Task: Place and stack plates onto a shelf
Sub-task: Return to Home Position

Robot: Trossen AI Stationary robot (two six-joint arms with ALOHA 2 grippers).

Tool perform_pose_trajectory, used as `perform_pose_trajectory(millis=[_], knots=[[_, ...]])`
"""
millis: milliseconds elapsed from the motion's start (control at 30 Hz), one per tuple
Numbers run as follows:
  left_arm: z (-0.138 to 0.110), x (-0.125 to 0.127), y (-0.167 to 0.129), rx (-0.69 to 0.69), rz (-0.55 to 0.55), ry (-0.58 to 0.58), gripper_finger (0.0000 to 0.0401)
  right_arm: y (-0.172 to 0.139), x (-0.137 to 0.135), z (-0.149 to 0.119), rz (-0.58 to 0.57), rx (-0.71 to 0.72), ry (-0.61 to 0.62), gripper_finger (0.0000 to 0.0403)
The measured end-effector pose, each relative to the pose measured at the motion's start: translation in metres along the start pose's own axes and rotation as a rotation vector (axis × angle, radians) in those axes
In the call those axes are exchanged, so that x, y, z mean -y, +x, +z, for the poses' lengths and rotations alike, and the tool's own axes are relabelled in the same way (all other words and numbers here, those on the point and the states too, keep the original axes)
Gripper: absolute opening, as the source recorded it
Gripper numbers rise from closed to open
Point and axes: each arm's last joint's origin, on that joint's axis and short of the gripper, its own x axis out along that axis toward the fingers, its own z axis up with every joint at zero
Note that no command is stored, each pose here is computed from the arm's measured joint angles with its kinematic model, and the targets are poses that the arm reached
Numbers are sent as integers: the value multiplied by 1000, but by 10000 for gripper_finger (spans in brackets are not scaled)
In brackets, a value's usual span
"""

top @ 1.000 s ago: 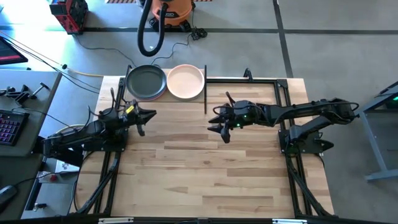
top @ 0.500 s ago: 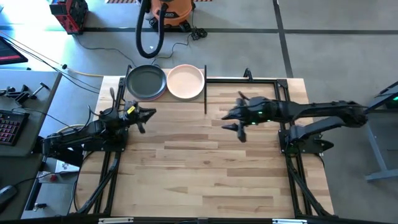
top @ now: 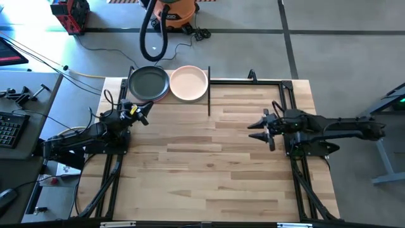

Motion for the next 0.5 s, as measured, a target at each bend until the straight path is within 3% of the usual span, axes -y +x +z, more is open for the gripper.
perform_pose_trajectory(millis=[267,500], knots=[[0,0,0,0,0,4,31,-3,7,-42,-2,-11,6,165],[0,0,0,-1,-1,4,31,-3,10,-61,-6,-29,5,165]])
